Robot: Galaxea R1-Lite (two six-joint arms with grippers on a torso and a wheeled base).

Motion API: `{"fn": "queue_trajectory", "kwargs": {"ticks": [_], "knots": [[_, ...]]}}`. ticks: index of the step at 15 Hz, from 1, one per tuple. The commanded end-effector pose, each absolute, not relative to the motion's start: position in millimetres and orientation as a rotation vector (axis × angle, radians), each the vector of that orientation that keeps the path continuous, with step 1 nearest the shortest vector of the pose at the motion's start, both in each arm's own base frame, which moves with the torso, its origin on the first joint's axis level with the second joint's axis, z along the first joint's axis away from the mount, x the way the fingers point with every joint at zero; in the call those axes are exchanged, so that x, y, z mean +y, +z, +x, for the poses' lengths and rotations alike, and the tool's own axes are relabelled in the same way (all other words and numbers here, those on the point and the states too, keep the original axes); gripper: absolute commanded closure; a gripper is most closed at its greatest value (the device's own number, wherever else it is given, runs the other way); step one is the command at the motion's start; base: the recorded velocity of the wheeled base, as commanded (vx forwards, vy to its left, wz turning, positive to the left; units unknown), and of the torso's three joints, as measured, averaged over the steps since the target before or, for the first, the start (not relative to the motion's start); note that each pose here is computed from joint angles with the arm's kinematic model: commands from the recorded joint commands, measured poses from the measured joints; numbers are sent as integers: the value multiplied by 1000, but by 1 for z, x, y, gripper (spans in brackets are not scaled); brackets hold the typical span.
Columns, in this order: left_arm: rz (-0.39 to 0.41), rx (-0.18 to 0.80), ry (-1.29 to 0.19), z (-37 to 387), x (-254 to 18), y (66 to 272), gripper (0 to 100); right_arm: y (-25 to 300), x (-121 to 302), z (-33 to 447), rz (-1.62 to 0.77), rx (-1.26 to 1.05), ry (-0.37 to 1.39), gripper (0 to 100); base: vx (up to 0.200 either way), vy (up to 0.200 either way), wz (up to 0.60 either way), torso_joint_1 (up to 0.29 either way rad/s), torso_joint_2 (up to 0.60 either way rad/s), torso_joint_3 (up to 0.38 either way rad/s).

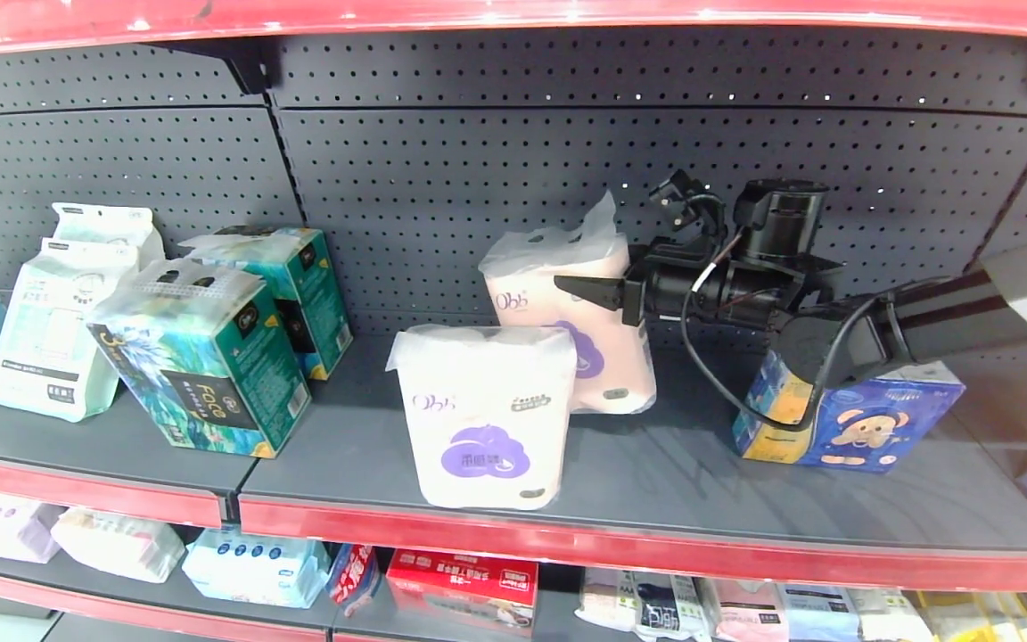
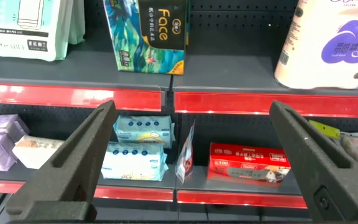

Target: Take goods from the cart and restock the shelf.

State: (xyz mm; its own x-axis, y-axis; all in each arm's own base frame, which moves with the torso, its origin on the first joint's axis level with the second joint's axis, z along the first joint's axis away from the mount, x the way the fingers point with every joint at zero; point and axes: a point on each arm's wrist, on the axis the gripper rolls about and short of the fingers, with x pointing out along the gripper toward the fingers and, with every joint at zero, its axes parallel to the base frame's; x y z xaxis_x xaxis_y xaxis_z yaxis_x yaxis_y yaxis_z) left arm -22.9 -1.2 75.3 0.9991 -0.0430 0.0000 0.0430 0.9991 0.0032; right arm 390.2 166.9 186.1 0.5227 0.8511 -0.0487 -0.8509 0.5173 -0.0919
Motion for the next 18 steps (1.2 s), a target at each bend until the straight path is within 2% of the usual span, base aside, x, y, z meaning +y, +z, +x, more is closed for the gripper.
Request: {"fn": "queue_trajectory", "kwargs": {"ticks": [1,18], "knots": [[3,1,-43,-23,-1,75,0,182,168,394,-108,0,1042,100,0,0,0,0,0,0],[3,1,-43,-23,-1,75,0,154,145,416,-55,-49,1051,100,0,0,0,0,0,0]]}}
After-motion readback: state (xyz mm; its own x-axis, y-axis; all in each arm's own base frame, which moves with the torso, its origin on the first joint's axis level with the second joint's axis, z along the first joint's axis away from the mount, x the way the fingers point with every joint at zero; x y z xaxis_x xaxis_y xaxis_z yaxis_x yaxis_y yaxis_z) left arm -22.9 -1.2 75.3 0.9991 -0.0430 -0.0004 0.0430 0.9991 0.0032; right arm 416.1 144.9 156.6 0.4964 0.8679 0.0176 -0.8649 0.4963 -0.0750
